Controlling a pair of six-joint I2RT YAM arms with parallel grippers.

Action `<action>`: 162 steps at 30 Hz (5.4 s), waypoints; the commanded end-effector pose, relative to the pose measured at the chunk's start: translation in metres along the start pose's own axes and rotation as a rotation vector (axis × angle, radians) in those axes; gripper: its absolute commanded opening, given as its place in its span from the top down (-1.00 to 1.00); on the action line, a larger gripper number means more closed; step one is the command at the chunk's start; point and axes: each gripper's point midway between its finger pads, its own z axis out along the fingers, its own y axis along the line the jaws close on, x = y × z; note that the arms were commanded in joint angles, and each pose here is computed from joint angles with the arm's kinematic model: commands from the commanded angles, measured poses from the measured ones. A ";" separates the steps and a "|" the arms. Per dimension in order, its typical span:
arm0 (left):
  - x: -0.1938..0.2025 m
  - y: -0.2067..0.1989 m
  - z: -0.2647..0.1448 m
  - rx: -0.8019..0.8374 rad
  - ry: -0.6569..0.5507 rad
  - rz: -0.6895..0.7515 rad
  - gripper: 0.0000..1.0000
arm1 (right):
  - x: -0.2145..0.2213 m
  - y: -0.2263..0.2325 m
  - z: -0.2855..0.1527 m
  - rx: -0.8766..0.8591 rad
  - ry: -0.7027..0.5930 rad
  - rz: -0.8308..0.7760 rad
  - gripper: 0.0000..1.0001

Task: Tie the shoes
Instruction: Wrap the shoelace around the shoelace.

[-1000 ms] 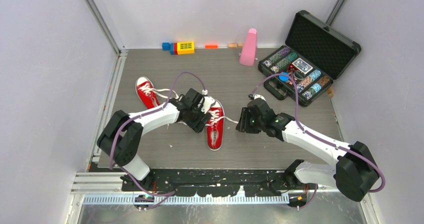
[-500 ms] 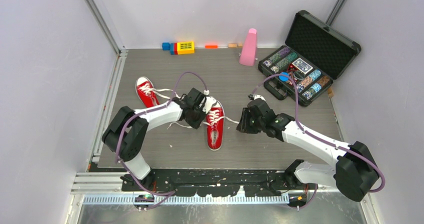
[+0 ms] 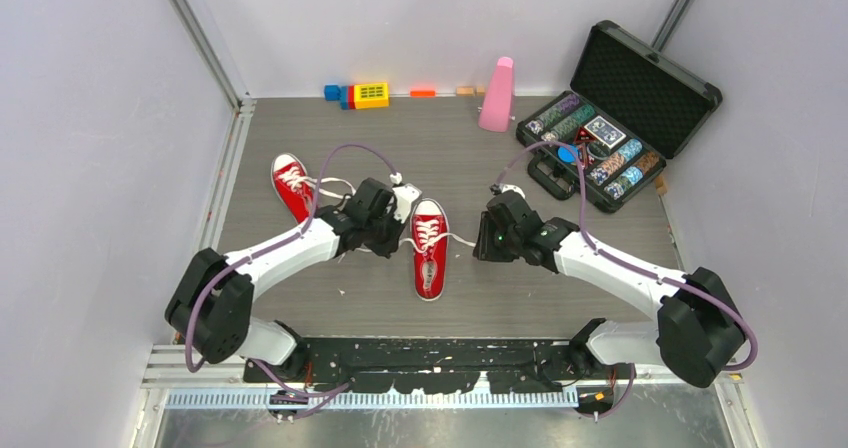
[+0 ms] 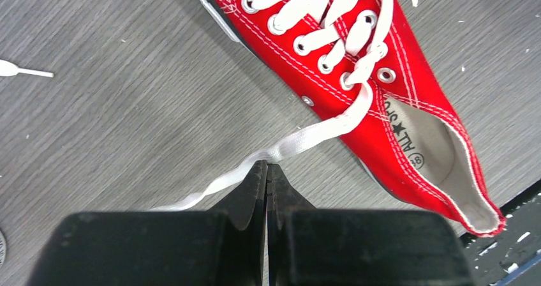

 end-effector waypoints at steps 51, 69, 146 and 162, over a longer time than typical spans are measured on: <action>-0.064 -0.030 -0.023 0.197 -0.423 -0.333 1.00 | -0.052 0.148 0.029 -0.557 0.088 -0.148 0.61; -0.047 -0.029 -0.028 0.174 -0.448 -0.377 -0.18 | -0.062 0.145 0.022 -0.522 0.043 -0.105 0.91; -0.051 -0.035 0.001 0.141 -0.317 -0.049 1.00 | -0.076 0.140 0.023 -0.440 0.020 -0.083 0.70; -0.059 -0.020 -0.026 0.076 -0.415 -0.007 -0.80 | -0.076 0.148 0.017 -0.472 0.048 -0.105 1.00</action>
